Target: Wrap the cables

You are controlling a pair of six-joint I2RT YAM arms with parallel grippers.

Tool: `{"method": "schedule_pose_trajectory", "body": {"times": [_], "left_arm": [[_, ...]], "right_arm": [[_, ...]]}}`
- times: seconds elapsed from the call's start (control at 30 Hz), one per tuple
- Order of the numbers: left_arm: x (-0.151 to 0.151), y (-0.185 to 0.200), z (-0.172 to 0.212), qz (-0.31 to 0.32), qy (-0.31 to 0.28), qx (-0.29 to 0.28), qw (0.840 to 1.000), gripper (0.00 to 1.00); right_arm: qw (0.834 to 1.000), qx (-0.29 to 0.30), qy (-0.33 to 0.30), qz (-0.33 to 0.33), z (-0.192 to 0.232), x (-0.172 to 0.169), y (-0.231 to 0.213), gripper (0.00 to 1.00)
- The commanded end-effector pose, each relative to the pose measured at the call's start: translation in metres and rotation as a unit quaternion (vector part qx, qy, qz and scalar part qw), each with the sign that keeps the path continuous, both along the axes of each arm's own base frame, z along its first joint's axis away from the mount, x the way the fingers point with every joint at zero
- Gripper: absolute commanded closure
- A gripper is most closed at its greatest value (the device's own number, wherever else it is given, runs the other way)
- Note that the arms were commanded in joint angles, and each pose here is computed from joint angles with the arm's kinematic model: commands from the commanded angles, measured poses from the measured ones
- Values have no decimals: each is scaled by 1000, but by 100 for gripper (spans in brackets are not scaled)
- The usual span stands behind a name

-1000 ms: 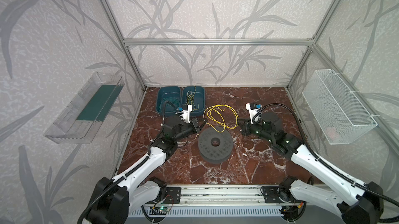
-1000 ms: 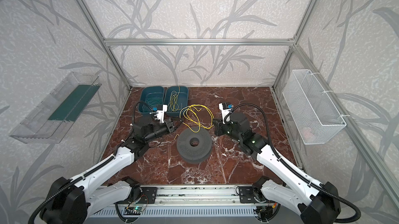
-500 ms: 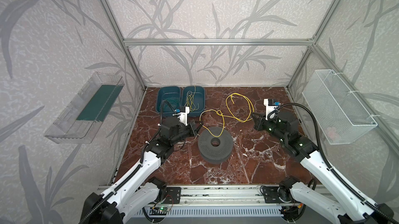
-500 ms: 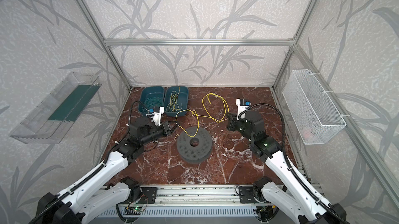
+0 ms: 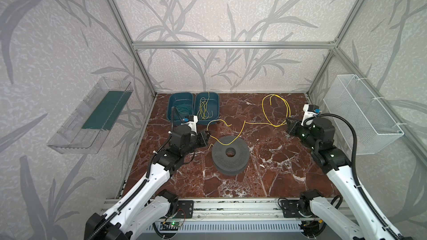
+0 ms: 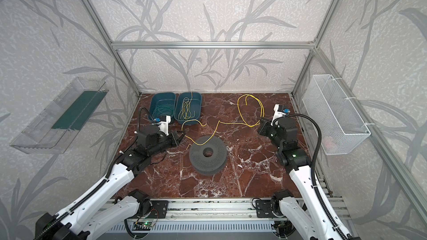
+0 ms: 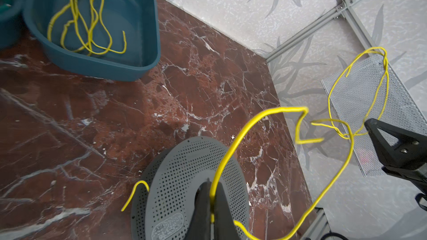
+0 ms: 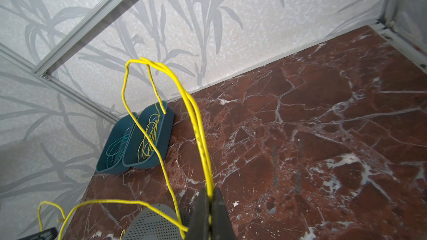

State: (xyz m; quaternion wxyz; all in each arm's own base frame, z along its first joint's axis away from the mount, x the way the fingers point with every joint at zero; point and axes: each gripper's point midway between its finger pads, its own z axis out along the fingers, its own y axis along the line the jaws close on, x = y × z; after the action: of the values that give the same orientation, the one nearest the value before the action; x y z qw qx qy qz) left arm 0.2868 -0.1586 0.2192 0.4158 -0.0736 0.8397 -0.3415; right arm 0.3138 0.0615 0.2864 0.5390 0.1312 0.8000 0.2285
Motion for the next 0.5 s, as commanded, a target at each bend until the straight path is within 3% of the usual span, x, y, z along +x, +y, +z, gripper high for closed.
{"method": "schedule_pose_trajectory", "body": {"times": [0.0,0.23,0.47], "left_arm": [[5,40,7,90,-12,43,995,100],[13,107,50,220,-53,19,974,100],[9,139,74,284,-83,4,955,100]], "right_arm": [[998,15,-11,-54,7,-3,-27,100],[994,30,11,-101,-13,-6,-58,100],[990,50,20,-128,-29,-7,-75,100]]}}
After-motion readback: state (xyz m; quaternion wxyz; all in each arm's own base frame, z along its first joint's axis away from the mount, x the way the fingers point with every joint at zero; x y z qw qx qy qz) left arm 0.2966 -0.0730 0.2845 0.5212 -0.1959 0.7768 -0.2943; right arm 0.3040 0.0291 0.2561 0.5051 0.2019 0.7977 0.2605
